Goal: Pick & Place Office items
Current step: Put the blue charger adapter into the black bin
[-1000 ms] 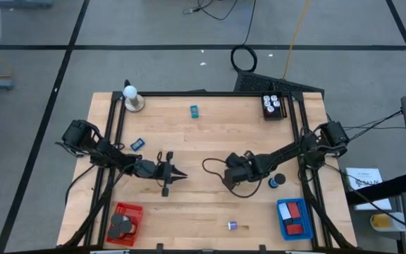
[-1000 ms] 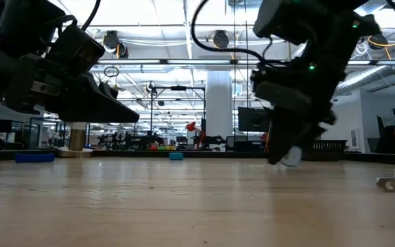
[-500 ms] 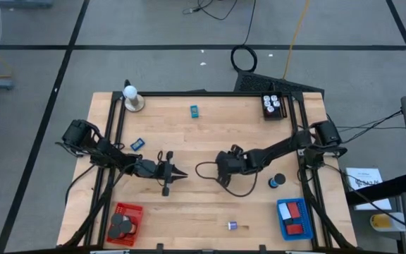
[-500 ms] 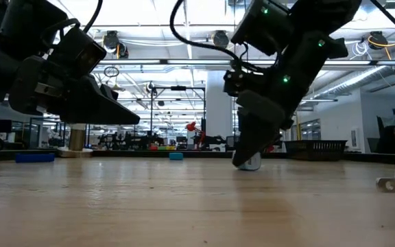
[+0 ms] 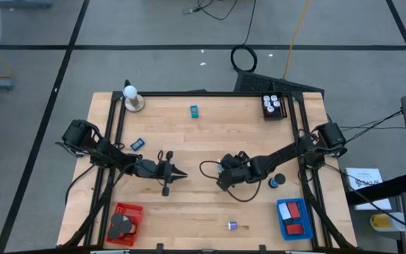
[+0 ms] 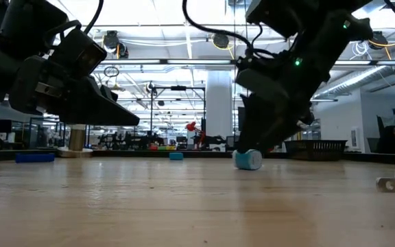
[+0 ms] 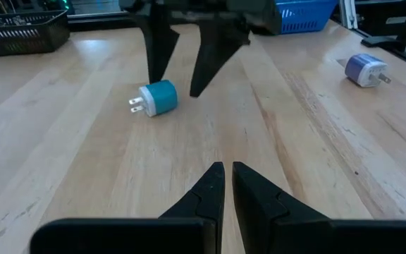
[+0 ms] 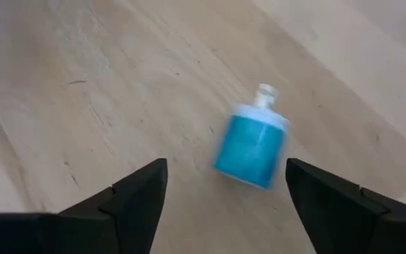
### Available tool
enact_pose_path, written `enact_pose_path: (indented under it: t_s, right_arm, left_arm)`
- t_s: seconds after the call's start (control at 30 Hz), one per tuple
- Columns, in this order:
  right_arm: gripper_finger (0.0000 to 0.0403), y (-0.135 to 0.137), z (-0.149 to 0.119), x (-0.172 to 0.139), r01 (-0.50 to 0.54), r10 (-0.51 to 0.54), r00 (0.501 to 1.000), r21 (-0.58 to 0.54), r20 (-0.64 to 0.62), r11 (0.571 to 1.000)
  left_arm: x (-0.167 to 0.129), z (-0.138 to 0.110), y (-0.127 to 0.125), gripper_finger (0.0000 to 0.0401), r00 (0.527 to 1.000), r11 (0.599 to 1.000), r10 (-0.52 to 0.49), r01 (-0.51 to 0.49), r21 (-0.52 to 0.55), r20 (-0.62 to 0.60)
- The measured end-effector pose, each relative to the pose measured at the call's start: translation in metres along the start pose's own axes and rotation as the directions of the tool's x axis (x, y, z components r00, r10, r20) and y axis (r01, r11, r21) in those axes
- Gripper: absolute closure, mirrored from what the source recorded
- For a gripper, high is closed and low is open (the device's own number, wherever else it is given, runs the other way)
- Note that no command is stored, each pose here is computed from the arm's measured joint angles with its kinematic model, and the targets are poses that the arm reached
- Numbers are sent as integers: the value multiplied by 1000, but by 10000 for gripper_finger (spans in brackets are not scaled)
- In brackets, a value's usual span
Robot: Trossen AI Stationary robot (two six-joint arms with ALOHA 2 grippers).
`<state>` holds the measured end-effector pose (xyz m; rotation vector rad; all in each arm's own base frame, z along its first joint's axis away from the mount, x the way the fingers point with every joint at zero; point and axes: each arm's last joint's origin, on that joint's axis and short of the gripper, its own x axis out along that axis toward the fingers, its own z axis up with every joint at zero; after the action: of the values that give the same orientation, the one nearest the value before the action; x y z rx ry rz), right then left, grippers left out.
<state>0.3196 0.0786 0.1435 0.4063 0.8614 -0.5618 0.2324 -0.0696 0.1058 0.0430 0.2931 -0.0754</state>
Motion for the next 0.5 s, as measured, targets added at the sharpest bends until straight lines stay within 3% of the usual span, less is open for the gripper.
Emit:
enact_pose_path:
  t_s: [0.37,0.5]
  right_arm:
    - [165,0,-7,27,63,-62,998,-33,32,997]
    - [177,3,-5,29,45,-36,997,-143,63,989]
  left_arm:
    - [0,0,2,364,1000,1000,9,-9,-19,3]
    - [1,-1,3,364,1000,1000,12,-12,-20,-7]
